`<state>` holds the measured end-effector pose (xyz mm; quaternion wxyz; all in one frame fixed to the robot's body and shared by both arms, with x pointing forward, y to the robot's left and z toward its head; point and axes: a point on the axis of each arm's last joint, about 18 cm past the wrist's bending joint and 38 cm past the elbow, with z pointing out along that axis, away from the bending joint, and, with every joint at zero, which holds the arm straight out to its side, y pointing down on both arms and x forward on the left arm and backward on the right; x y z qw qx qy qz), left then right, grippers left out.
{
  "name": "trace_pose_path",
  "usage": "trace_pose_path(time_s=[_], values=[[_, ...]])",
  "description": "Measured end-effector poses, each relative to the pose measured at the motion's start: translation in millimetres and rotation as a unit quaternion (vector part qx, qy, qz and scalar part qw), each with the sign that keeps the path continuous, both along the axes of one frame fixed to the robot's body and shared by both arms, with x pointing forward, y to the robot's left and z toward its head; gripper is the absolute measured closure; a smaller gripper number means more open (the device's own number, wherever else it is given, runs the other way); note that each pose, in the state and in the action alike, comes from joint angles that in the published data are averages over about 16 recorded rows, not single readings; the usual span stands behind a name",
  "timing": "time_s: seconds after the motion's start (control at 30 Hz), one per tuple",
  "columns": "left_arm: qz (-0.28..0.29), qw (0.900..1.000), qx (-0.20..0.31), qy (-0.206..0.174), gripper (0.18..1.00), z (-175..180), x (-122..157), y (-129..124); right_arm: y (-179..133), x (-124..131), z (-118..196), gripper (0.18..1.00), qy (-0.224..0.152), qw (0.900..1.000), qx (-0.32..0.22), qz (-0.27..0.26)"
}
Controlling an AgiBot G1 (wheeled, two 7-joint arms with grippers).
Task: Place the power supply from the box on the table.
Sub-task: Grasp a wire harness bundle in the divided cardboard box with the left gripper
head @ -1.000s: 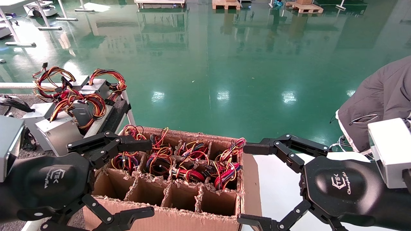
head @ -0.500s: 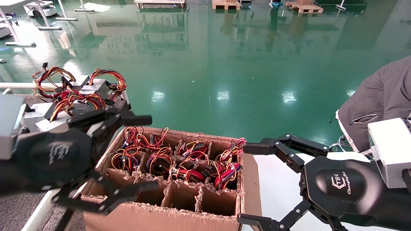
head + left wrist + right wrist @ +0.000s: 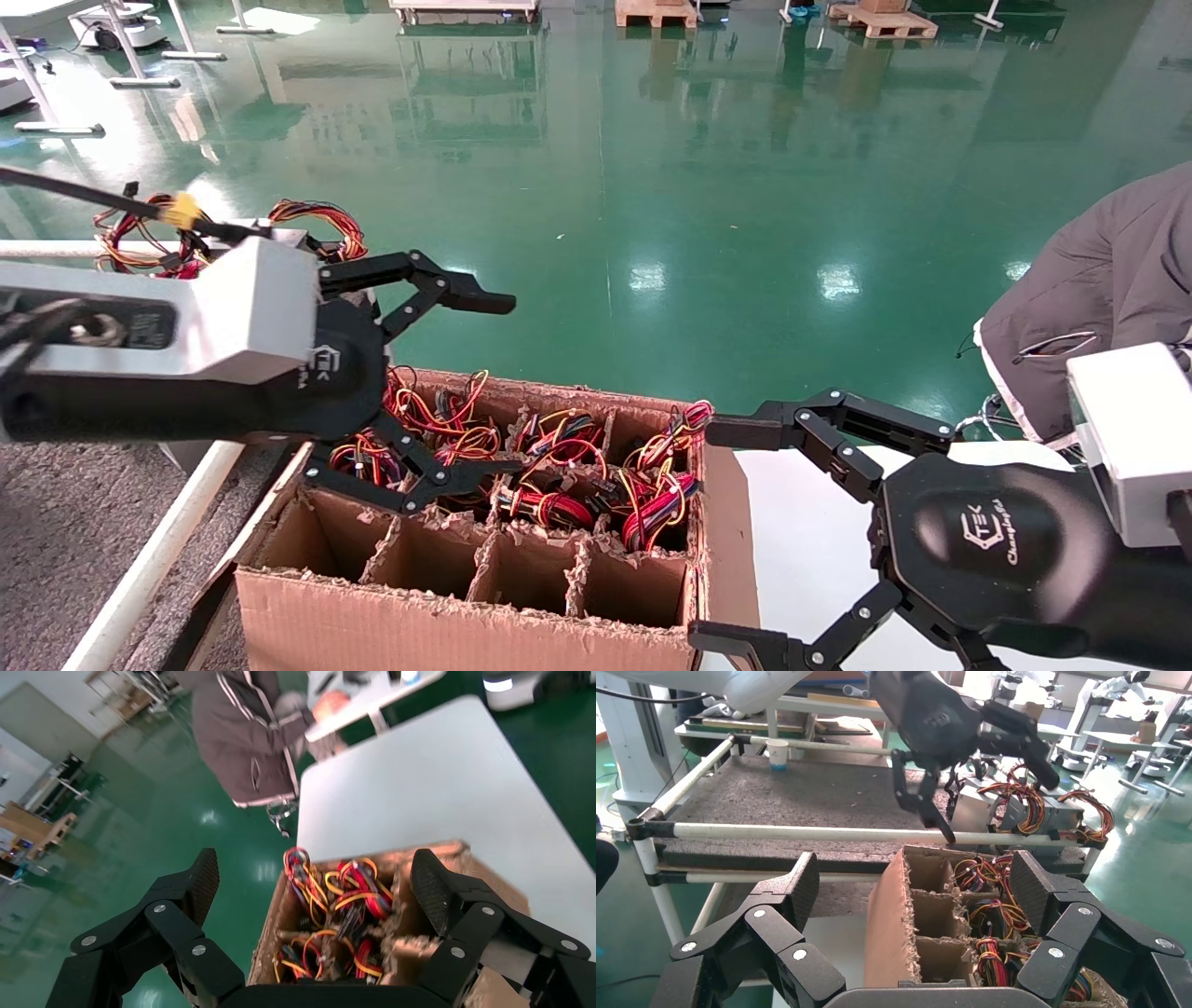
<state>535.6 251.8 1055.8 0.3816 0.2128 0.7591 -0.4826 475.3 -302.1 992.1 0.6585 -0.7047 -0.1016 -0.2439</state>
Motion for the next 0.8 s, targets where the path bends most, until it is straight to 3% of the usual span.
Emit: trace_pose_path(time_s=[0.4, 0.8], values=[[0.021, 0.9968, 0.075, 0.021, 0.186, -12.2, 30.9, -12.0, 0.0, 0.0, 0.0, 0.178, 0.0, 1.0, 0.0, 0.0], [0.029, 0.9925, 0.11, 0.045, 0.186, -30.4, 50.6, -13.9, 0.0, 0.0, 0.0, 0.178, 0.0, 1.0, 0.0, 0.0]])
